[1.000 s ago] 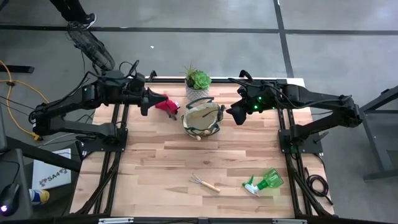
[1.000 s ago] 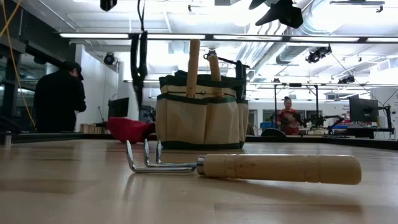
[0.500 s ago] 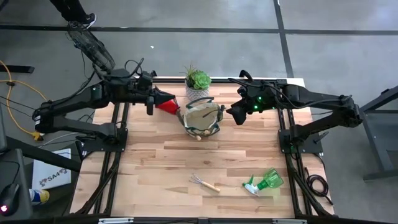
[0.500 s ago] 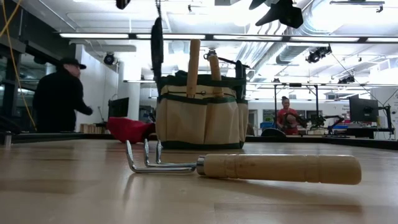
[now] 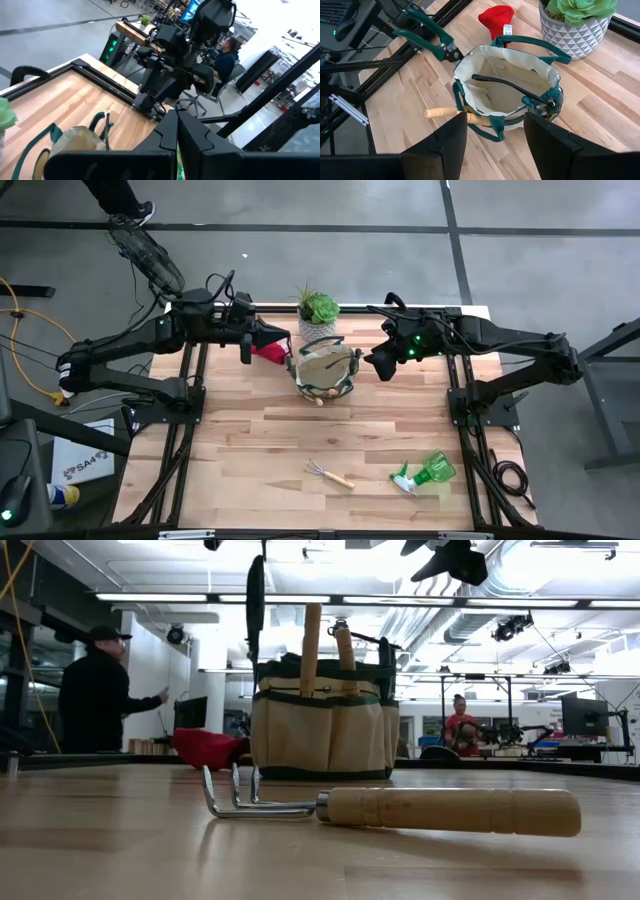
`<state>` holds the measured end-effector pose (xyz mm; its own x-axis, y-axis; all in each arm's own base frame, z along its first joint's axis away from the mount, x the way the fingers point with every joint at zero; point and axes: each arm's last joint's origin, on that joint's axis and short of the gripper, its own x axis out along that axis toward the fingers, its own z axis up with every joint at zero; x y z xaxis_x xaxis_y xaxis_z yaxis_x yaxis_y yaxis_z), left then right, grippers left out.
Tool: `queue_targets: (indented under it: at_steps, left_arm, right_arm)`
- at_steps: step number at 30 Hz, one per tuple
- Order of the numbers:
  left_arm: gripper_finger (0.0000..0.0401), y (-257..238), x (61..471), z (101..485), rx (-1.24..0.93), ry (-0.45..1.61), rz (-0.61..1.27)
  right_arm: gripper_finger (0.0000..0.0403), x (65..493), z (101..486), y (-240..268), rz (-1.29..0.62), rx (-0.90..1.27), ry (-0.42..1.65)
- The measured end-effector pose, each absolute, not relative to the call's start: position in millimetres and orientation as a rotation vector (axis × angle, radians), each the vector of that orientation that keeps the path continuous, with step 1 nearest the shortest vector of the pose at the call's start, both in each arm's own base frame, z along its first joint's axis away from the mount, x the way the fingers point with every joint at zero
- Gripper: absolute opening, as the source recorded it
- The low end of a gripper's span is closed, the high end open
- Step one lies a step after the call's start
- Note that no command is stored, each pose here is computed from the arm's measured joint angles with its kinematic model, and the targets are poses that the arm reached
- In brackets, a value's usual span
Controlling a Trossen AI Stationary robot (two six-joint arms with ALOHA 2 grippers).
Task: Pick & Place Garden tools in Gardening bag
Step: Put the green shear scissor into the gardening bag
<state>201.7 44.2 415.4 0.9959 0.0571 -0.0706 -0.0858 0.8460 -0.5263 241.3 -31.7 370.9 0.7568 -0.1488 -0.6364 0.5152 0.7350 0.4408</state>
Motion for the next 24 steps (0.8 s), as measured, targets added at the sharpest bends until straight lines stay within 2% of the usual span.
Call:
queue_targets:
  at_steps: [24]
  left_arm:
    - [0.0, 45.4, 207.1, 414.5, -0.49, 0.048, 0.067]
  right_arm:
    - [0.0188, 241.3, 370.8, -32.3, -0.403, 0.613, 0.609]
